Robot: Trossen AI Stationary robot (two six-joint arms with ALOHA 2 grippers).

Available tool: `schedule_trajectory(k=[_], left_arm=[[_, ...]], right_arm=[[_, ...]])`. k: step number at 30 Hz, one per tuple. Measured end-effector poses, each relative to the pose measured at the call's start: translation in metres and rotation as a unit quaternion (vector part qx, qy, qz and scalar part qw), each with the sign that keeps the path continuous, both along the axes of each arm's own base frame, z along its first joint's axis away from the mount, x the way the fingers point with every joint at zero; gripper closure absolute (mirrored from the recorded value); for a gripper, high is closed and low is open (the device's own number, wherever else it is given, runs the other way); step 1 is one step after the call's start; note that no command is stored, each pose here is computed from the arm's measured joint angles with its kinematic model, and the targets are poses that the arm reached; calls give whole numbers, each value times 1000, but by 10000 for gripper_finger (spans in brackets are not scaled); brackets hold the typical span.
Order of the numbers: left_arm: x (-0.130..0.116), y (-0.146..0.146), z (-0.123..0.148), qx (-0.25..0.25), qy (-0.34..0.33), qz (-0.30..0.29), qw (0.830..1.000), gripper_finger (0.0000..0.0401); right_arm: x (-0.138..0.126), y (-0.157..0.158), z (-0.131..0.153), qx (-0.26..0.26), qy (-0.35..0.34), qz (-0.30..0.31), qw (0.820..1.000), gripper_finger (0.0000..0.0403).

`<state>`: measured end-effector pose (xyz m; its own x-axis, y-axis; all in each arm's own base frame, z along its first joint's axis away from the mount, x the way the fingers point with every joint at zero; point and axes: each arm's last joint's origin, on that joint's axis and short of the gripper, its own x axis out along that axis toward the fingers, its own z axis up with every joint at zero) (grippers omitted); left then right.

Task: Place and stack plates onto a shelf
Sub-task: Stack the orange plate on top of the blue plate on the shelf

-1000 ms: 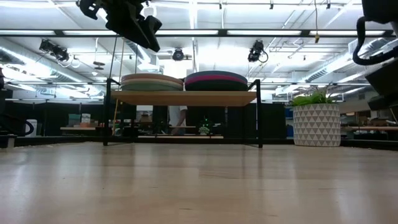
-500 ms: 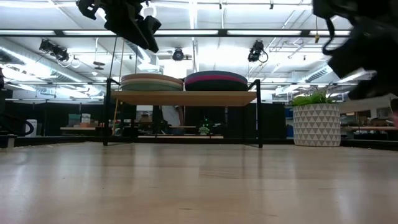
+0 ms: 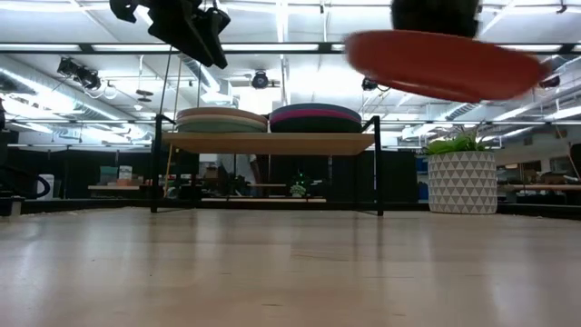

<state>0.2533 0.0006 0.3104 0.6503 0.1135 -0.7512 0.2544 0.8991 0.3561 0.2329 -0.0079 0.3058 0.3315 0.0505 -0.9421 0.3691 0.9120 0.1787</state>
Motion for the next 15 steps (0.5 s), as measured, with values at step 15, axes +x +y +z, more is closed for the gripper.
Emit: schedule_trajectory(k=[15], left_arm=[[6, 0, 5, -6, -38, 6, 999, 235]], right_arm=[[26, -142, 73, -35, -131, -64, 989, 383]])
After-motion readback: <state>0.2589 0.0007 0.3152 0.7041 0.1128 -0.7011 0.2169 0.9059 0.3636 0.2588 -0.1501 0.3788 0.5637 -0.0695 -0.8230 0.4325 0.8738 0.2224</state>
